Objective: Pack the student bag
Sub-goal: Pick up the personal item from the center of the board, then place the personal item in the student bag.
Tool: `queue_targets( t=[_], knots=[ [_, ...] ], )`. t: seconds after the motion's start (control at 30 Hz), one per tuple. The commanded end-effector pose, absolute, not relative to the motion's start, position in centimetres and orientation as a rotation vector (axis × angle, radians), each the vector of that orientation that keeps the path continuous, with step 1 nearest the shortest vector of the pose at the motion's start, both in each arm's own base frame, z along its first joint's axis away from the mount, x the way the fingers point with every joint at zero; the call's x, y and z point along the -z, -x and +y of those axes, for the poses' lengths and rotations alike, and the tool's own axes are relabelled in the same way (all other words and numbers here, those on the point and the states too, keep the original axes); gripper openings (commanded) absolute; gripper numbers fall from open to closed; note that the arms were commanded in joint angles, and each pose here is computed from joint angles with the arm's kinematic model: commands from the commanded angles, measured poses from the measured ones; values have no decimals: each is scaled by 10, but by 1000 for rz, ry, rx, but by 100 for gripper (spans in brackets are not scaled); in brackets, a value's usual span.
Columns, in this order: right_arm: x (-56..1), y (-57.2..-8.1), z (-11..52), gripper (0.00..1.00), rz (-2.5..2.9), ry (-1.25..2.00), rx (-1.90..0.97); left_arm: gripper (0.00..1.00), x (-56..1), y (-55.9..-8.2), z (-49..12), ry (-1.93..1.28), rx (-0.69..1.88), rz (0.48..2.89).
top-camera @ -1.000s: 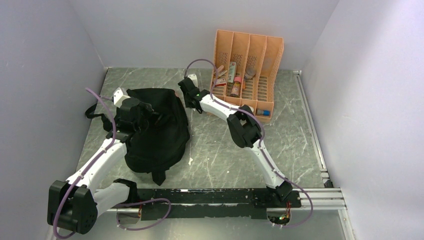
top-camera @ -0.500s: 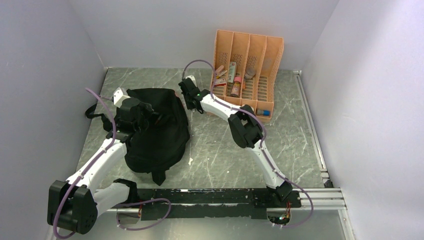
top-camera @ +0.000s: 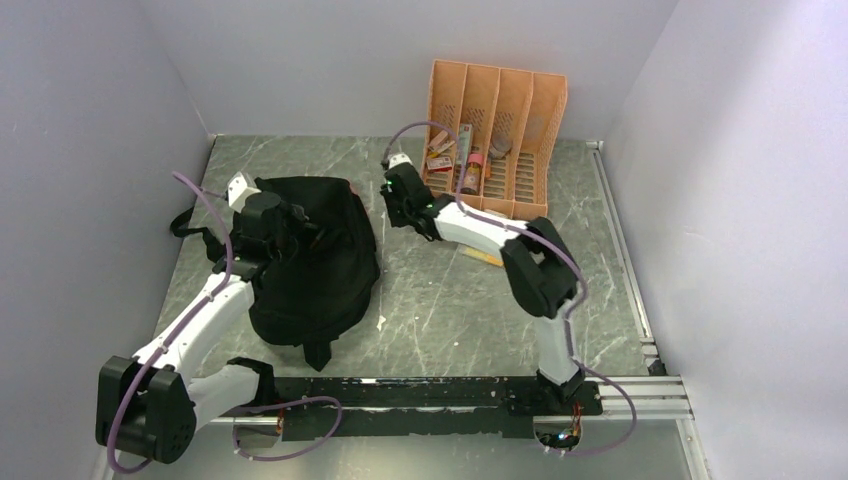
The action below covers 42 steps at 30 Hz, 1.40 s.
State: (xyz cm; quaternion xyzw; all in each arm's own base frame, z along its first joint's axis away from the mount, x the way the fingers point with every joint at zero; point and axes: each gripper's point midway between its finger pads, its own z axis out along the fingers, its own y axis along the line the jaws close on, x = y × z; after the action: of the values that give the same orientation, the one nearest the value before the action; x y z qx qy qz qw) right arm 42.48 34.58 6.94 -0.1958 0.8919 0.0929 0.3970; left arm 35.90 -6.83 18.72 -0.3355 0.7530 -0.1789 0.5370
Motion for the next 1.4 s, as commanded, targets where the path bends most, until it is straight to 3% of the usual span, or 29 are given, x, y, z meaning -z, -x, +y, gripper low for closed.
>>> queue_targets(
  t=[0.0,0.2,0.37,0.6,1.37],
  knots=[
    [-168,-425,386,0,1879,511,-568,5,-228,-370,-86,763,545,1726],
    [-203,-359,435,0,1526,819,-917,5,-231,-375,-81,767,543,1710],
    [-182,-323,465,0,1256,1127,-816,5,-232,-376,-78,756,536,1696],
    [-203,-299,479,0,905,1116,-822,5,-231,-374,-80,742,544,1701],
    [-175,-325,529,0,843,1163,-765,5,-232,-371,-79,741,551,1692]
  ],
)
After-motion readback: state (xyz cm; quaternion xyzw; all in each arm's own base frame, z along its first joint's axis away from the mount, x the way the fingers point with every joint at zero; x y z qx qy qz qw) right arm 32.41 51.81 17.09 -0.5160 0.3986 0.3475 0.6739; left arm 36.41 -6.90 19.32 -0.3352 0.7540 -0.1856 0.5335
